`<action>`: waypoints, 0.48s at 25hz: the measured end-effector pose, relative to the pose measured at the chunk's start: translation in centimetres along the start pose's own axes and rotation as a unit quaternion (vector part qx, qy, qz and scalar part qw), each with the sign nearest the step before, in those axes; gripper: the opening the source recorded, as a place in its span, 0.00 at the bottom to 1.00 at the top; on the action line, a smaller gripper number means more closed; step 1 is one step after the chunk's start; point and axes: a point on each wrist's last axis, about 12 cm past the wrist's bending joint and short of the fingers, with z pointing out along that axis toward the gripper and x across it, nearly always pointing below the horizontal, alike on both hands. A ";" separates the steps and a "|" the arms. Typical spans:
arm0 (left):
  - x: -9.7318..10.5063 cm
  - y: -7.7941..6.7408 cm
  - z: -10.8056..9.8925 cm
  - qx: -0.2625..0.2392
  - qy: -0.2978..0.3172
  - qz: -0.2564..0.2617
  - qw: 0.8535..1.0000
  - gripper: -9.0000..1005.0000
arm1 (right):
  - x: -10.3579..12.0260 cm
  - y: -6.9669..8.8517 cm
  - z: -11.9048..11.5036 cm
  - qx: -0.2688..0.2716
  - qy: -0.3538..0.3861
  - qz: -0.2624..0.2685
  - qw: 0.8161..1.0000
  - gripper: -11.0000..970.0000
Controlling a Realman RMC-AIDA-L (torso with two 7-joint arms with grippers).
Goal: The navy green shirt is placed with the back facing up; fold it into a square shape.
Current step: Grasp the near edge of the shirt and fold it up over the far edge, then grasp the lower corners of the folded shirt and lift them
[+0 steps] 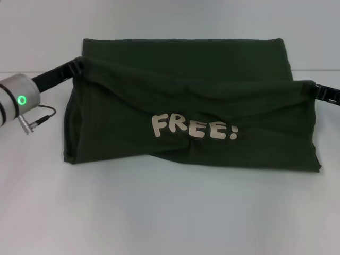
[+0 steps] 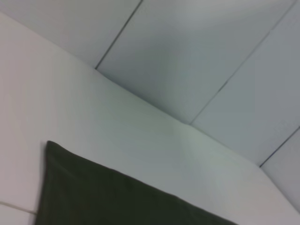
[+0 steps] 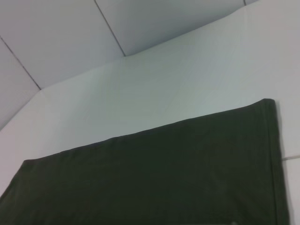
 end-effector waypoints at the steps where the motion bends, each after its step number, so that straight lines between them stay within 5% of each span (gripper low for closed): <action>1: 0.1 -0.2 0.2 0.000 0.001 0.005 1.000 0.06 | 0.0 0.0 0.1 0.001 0.000 -0.002 1.000 0.18; 12: 0.7 -0.2 0.0 -0.008 -0.014 0.007 1.000 0.19 | 0.0 -0.1 -0.5 -0.010 -0.025 0.002 1.000 0.20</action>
